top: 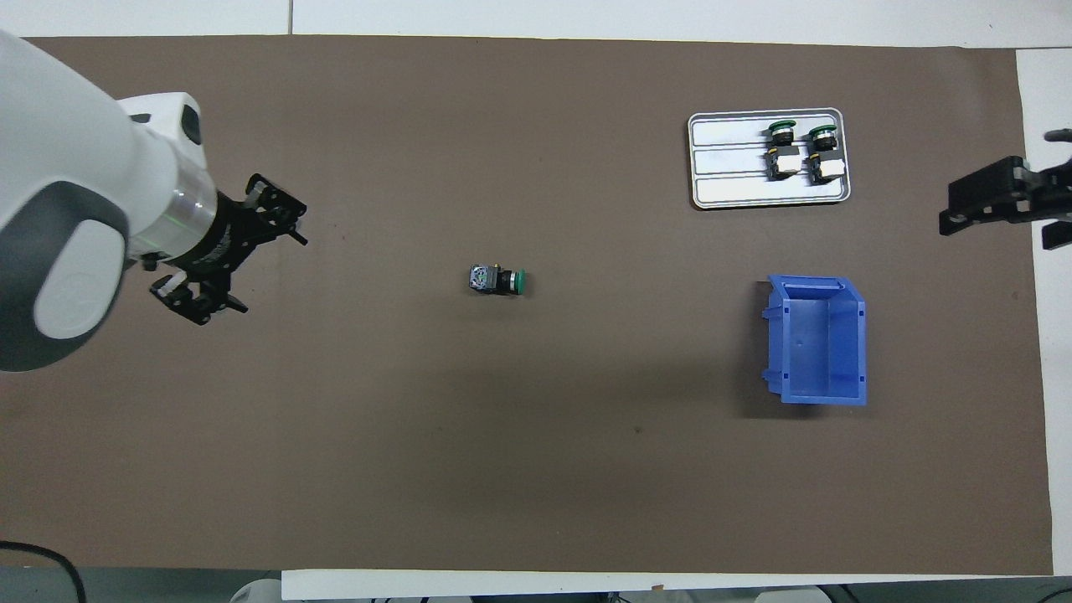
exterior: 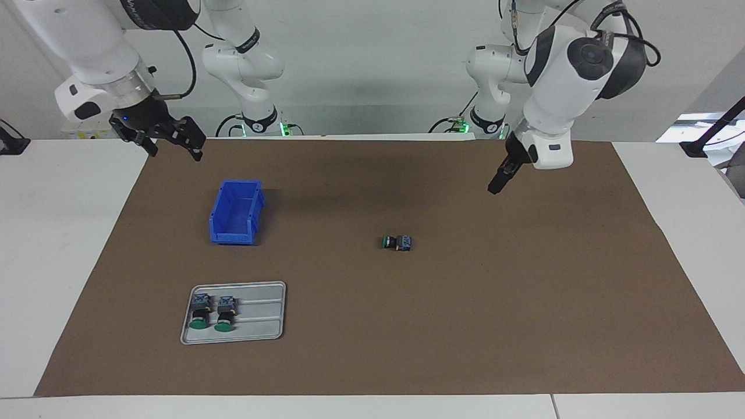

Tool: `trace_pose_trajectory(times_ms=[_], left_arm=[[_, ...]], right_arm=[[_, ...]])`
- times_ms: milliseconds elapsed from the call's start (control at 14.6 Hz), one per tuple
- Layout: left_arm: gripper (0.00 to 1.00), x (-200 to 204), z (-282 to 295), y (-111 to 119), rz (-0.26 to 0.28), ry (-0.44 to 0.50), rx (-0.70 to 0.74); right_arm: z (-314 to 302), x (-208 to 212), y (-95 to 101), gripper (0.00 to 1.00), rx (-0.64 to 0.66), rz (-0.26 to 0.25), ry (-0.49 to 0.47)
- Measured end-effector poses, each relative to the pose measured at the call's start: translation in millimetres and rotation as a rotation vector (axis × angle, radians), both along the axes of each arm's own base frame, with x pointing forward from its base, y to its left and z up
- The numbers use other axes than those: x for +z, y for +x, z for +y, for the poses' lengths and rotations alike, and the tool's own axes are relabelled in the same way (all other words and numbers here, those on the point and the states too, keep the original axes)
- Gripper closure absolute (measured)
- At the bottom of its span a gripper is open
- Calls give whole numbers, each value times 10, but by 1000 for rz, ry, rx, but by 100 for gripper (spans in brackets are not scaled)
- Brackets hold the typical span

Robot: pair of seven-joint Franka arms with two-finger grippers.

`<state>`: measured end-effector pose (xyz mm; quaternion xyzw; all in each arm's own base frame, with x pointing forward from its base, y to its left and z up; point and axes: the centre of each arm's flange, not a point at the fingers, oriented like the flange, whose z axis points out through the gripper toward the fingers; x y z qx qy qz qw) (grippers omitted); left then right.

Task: Place and press button with both arms
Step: 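Move the left gripper over the black button at the table center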

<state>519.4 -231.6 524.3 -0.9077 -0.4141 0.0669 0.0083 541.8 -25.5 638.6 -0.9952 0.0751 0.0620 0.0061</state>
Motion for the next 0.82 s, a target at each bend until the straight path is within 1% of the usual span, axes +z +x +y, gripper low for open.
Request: trace_pose_trajectory(times_ms=[137,343,548,685,822], left_arm=[[1,-239,-351,18,-9,5,101],[2,-616,-906,-53,-21,8,236],[3,-959,-1341,-192,-34,1,301],[5,-1153,-1524,-214,-43,-9,354],[5,-1325,-1646,-244,-38,-5,385]], right_arm=[[-122,-10,-93,0,5,7,2],[-148,-14,-175,0,-1,9,2],[-123,-58,-208,0,4,20,4],[-148,-80,-214,0,2,24,5],[-147,-64,-217,0,22,16,7]])
